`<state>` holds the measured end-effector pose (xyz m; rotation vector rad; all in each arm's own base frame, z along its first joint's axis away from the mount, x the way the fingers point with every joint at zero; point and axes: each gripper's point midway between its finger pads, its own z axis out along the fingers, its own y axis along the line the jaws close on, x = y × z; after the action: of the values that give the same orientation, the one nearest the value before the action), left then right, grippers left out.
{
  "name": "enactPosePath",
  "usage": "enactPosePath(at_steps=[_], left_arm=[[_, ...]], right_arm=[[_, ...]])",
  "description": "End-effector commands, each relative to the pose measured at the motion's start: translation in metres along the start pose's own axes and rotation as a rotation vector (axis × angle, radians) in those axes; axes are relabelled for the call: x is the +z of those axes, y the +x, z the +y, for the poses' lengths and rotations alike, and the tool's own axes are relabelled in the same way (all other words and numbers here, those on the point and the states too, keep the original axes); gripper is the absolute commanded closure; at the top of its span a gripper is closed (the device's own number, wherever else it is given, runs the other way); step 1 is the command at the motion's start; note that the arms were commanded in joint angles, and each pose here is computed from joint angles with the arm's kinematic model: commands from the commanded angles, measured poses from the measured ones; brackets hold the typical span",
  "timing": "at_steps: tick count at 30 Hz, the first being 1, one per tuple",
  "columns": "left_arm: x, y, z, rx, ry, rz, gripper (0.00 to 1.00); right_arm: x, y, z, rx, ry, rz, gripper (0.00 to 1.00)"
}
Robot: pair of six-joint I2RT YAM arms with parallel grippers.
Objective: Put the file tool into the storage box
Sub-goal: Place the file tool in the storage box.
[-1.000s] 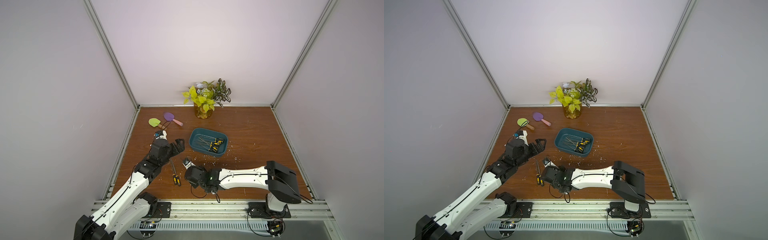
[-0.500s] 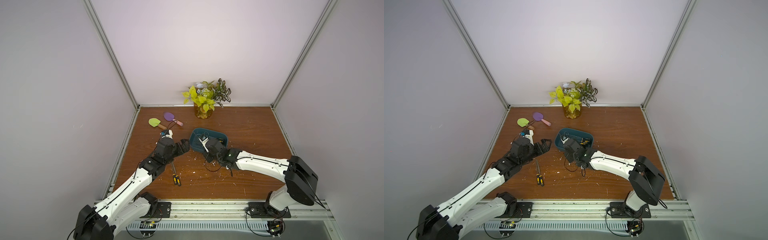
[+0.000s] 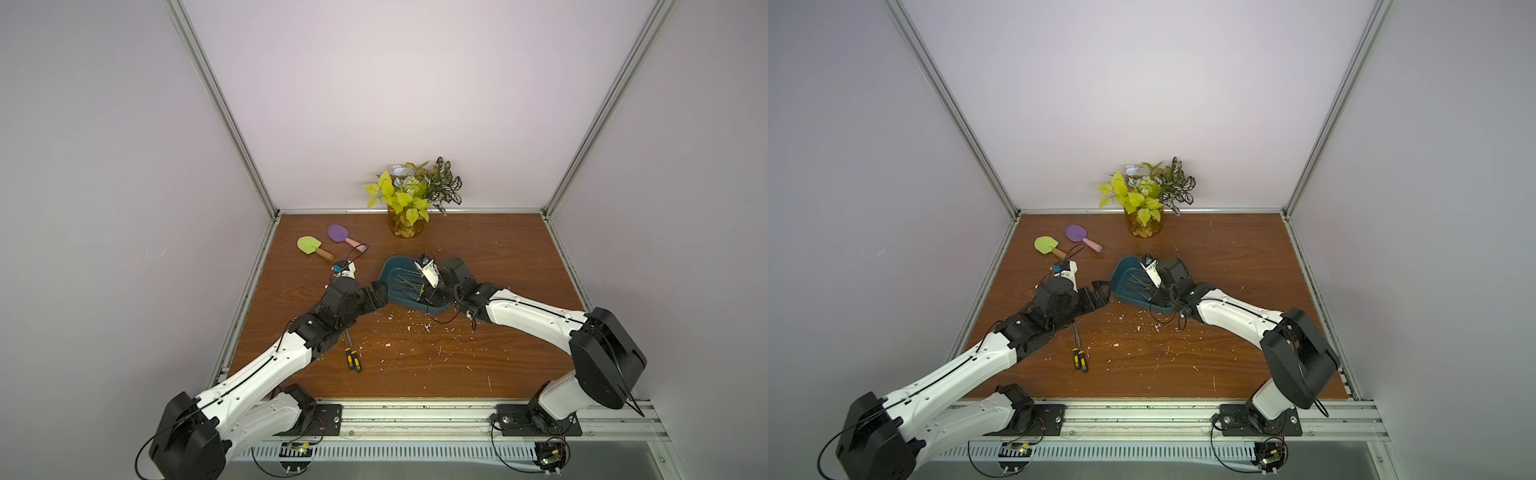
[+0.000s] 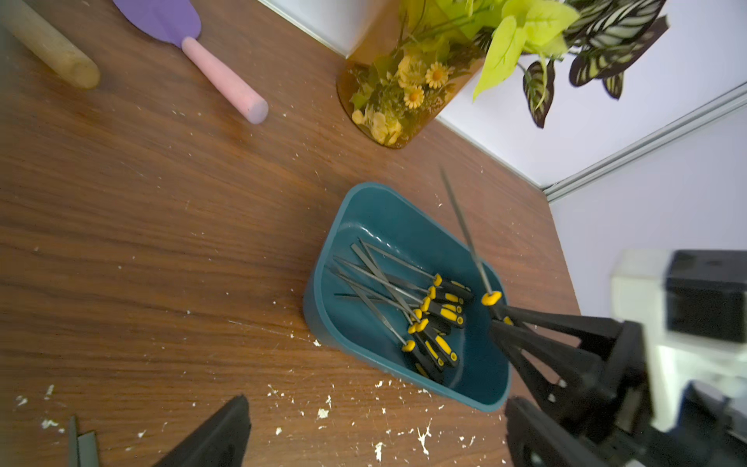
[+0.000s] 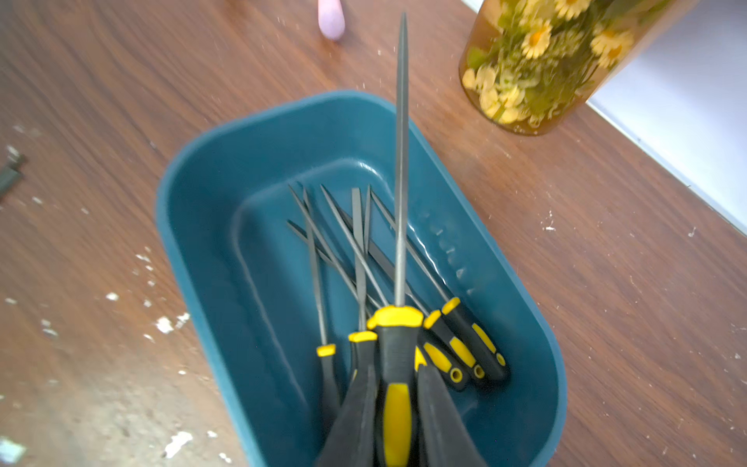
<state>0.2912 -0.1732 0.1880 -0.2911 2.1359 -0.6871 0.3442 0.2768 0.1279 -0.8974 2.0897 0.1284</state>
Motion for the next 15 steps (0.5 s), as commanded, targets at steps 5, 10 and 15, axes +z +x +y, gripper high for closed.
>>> enactPosePath(at_steps=[5, 10, 15], left_arm=[[-0.01, -0.006, 0.012, 0.04, -0.062, -0.04, 0.0], [-0.008, -0.005, 0.013, 0.036, -0.061, -0.04, 0.0], [-0.008, -0.006, 0.014, 0.04, -0.069, -0.043, 0.0]], right_arm=[[0.018, -0.001, 0.002, -0.08, -0.051, 0.009, 0.97], [0.028, 0.001, 0.007, -0.097, -0.086, 0.042, 0.94], [0.037, 0.007, 0.015, -0.103, -0.126, 0.078, 0.77]])
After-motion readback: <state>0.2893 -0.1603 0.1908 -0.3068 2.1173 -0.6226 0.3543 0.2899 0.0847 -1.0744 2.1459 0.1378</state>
